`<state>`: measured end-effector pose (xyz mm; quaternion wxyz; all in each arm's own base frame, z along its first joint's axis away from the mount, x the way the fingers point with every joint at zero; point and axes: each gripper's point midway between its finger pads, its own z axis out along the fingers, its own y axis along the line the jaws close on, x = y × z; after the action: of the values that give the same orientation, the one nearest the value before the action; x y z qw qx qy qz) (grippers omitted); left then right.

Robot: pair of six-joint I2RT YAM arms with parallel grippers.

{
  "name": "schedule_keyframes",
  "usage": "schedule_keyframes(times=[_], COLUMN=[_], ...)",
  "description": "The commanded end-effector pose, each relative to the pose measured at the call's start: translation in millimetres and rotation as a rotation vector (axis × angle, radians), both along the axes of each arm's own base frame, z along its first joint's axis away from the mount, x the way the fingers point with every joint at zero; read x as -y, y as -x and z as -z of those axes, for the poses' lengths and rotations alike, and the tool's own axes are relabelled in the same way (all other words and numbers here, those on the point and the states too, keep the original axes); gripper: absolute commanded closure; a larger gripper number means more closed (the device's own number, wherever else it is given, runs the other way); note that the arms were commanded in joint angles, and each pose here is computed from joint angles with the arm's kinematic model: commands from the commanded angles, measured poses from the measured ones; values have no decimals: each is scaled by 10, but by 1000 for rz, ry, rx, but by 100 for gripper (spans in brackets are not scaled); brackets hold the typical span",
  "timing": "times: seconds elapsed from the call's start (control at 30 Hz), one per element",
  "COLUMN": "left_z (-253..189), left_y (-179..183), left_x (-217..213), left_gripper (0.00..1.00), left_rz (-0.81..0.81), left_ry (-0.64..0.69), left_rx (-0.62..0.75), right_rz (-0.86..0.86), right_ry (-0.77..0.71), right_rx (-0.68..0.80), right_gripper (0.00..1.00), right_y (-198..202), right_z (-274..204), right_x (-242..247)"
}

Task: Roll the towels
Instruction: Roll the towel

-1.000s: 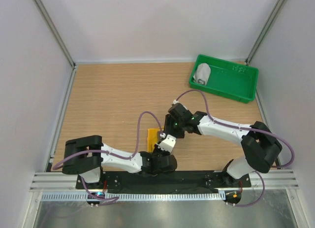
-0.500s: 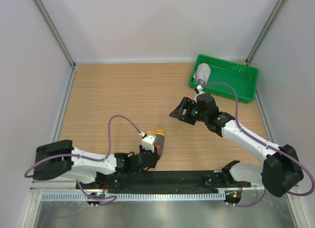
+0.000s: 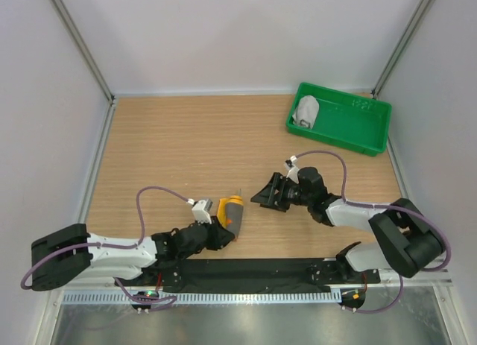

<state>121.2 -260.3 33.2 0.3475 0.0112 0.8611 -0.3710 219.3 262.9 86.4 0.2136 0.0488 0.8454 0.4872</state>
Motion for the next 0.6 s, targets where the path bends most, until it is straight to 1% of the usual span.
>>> schedule_keyframes(times=[0.0,0.03,0.07,0.1,0.17,0.4,0.5,0.57], left_z=[201,221,229,221,270,231,215,233], left_y=[25,-5,-5,4,-13,-13,-14,-7], left_x=[-123,-148,-151,-130,-180,-181,-228,-261], left_gripper=[100,100,100,100,100,100,100,100], left_rz=[-30,-52,-57,-53,-79,-102,-116,-120], left_ry=[-17,-6,9,37,47,107,134,123], left_rx=[-88,-108,-120,-134,-161,-193,-197,-206], right_rz=[-80,-92,-100,-111,-127,-192,-212,-224], right_ry=[-169,-161,-182,-185,-186,-189,-186,-186], right_rx=[112,79,108,103,93,89,90,93], right_gripper=[32,32,32,32,32,34,38,40], right_y=[38,102,93,121,169,278,278,256], right_z=[-266,-136,-173,-135,-36,153,213,226], right_x=[-186,-202,-236,-259,-317,-564,-676,-751])
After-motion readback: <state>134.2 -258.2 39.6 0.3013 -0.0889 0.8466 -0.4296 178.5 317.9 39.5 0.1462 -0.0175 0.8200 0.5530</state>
